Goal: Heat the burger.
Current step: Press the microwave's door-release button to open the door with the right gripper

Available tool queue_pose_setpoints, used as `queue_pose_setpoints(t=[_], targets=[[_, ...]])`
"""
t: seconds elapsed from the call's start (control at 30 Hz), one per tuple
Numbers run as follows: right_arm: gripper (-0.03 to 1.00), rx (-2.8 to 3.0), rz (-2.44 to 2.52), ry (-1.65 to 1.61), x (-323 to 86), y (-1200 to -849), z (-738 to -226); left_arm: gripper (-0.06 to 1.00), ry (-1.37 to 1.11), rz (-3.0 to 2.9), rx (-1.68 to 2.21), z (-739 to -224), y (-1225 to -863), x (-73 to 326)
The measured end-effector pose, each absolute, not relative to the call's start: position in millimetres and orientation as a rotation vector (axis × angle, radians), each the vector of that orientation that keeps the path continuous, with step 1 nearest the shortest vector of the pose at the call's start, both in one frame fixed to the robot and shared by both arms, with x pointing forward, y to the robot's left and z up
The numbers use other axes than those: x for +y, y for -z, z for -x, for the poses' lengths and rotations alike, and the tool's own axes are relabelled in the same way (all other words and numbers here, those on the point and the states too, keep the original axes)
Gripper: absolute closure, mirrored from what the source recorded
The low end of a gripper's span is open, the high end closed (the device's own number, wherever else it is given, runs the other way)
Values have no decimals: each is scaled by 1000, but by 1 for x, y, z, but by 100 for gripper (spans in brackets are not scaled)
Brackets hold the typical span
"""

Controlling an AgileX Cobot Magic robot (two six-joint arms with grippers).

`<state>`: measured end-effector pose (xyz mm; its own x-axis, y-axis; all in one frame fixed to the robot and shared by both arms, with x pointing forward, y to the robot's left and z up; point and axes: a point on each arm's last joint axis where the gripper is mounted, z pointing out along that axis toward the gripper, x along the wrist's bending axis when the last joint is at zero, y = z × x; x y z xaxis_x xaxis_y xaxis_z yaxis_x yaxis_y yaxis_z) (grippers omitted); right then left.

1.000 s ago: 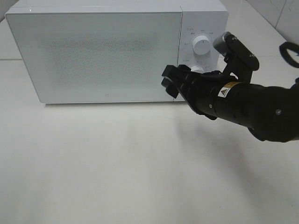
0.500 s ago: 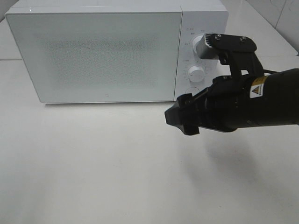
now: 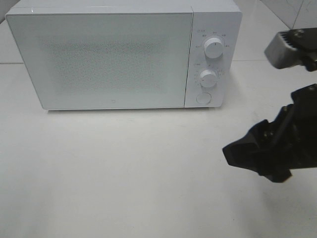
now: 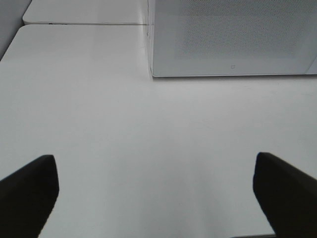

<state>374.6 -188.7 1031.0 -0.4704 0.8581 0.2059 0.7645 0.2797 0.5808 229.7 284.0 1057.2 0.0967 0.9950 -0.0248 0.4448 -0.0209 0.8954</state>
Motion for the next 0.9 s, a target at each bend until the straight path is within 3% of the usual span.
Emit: queue_pose_setpoints(t=[0.53,0.9], targets=[[23,2334,-1397,-1149,-246,-1073,-292,-4,-877,-1583,1459,-230,-1057,284],[23,2151,-1449,-1155,-267,-1077,-276,-4,-877,-1583,1459,-230,-1057,284]])
